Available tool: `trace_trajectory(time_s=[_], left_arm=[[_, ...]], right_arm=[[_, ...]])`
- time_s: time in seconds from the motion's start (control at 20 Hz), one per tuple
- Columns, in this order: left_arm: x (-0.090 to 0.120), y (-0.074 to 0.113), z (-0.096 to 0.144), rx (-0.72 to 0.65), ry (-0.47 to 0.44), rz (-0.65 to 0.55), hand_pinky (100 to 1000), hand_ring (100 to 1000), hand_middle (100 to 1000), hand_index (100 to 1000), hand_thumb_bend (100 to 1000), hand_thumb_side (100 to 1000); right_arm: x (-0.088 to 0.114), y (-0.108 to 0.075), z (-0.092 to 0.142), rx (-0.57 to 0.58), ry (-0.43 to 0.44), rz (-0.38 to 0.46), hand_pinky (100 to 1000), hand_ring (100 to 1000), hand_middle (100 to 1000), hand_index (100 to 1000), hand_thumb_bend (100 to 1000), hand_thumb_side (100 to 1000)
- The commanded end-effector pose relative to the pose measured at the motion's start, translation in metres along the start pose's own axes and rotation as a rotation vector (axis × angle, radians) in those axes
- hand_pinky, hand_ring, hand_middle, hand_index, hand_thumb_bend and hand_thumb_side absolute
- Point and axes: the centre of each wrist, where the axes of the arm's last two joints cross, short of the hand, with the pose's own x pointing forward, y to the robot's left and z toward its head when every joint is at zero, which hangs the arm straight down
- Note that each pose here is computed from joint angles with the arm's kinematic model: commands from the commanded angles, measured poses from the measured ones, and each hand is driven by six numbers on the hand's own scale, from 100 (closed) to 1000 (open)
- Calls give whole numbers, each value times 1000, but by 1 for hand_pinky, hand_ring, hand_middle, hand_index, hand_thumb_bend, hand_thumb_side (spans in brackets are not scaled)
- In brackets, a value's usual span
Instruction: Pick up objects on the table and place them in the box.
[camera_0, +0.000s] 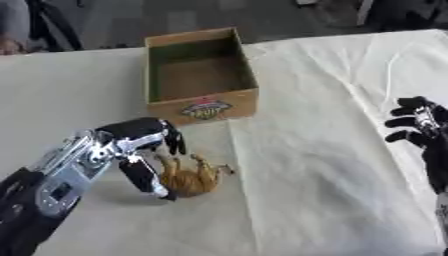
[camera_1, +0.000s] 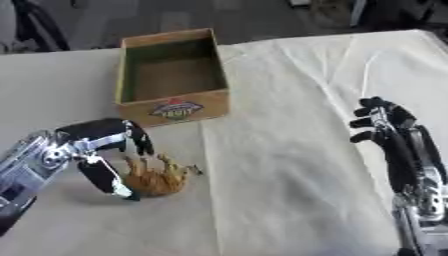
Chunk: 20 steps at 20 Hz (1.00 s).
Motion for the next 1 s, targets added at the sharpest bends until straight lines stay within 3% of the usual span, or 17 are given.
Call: trace_trajectory(time_s=[0.05, 0.6, 0.85, 0.9, 1.0], left_arm=[[1, 9, 3, -1, -10, -30, 597, 745, 572, 719, 721, 211], [-1, 1, -1, -14, -4, -27, 574, 720, 544, 699, 678, 145], [-2, 0, -2, 12, -2, -22, 532, 682, 500, 664, 562, 100], [-2, 1, -2, 20, -2, -20, 503, 653, 470, 639, 483, 100], [-2, 2, -1, 43, -2, -12, 471, 622, 436, 604, 421, 100]], right_arm=[[5, -4, -3, 8, -20, 21, 477, 604, 597, 728, 100, 684], [5, -3, -3, 9, -20, 22, 477, 604, 597, 728, 100, 684], [5, -3, -3, 9, -20, 22, 477, 604, 596, 728, 100, 683], [5, -3, -3, 9, -20, 22, 477, 604, 596, 728, 100, 683], [5, -3, -3, 8, -20, 22, 477, 604, 596, 728, 100, 682]])
